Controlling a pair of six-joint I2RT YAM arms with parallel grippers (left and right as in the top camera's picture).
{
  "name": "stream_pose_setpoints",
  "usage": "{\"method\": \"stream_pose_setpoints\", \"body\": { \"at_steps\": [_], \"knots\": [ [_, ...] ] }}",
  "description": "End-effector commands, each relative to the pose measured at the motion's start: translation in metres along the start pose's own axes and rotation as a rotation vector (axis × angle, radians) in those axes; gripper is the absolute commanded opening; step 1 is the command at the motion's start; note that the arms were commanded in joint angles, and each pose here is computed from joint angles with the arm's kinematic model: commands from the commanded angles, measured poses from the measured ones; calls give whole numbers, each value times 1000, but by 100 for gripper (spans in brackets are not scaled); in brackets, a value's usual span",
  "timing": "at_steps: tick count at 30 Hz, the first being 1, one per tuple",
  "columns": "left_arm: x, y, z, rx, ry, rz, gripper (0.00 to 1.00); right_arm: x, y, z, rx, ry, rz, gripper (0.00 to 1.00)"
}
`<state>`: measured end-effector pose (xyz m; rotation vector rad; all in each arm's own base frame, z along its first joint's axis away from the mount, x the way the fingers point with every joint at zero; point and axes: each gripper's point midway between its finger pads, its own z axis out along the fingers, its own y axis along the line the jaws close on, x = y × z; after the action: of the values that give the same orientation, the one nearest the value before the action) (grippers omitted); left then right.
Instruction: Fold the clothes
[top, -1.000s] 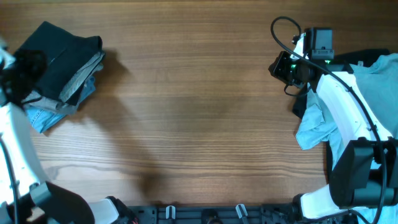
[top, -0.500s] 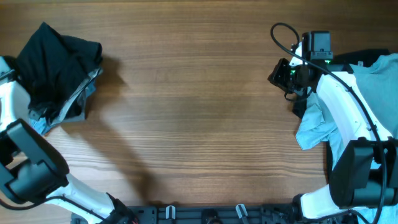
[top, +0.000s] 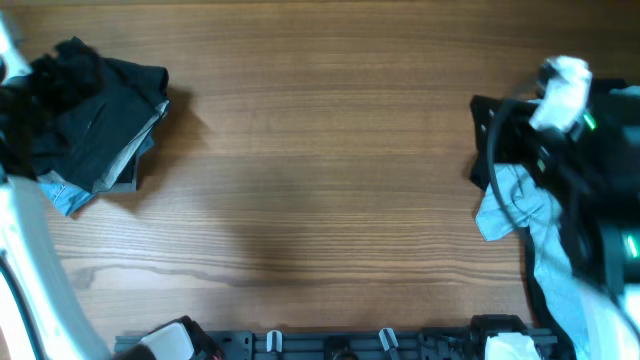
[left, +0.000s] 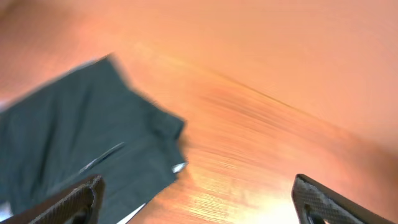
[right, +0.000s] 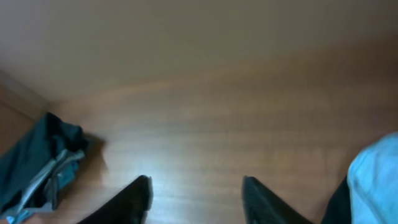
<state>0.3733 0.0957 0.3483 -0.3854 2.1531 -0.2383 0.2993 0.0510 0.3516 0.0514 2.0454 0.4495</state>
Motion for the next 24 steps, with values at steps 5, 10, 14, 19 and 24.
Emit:
{"method": "stream_pose_setpoints", "body": {
  "at_steps": [5,10,14,19,24],
  "knots": [
    [33,-88,-83,137,-55,358,100,-2,34,-91,-65,-180,-114,100],
    [81,-87,-112,146,81,338,100,24,28,-95,-41,-99,-87,100],
    [98,-83,-116,139,144,323,100,51,20,-92,-16,17,-49,100],
    [99,-83,-116,139,148,322,100,61,18,-92,-8,55,-36,100],
    [99,-83,-116,139,148,322,100,66,1,-93,85,72,-61,100]
  ]
}}
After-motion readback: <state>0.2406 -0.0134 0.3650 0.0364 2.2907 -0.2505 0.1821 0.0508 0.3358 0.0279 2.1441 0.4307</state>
